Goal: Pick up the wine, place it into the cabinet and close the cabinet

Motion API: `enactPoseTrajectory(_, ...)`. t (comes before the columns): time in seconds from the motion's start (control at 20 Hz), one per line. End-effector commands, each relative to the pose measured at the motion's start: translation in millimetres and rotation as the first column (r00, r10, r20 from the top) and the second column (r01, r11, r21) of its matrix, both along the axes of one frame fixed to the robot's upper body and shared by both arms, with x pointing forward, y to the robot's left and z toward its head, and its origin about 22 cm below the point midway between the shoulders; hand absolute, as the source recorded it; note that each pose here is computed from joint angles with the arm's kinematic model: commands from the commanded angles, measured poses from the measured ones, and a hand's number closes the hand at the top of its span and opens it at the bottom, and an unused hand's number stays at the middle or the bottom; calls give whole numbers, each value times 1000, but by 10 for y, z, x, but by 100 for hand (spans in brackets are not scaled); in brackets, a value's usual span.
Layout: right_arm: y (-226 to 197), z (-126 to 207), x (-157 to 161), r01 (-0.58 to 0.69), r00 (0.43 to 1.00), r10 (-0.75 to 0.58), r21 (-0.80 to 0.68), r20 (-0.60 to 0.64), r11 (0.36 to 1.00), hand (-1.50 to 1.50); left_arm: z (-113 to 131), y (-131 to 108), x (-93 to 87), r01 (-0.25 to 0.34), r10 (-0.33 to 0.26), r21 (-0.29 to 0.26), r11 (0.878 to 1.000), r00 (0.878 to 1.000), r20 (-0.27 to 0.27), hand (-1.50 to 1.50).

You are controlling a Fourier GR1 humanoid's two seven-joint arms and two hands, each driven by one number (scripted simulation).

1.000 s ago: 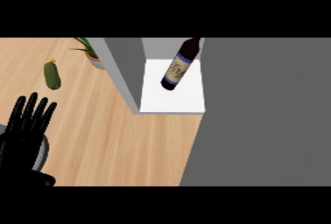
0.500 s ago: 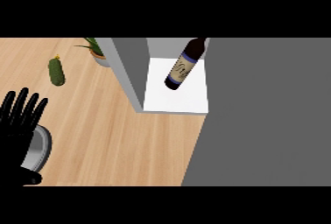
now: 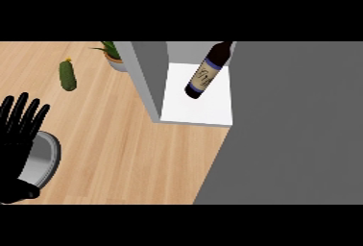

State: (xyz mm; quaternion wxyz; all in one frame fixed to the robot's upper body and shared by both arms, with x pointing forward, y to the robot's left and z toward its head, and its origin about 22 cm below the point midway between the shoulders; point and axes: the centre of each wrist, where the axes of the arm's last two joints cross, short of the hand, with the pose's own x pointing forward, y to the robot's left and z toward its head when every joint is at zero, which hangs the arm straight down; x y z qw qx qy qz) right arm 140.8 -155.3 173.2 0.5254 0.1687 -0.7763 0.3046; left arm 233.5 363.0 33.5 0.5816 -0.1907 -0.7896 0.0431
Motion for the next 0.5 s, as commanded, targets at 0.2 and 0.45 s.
enactPoseTrajectory(0.2,1052,368,246,-127,988,136,120,-69,985,150,-147,138,-89,-22,22,6,1000,1000,-14,-150)
enactPoseTrajectory(0.45,1423,636,720,-78,993,86,97,-85,992,150,-87,263,-39,-36,36,-20,999,999,0,-150)
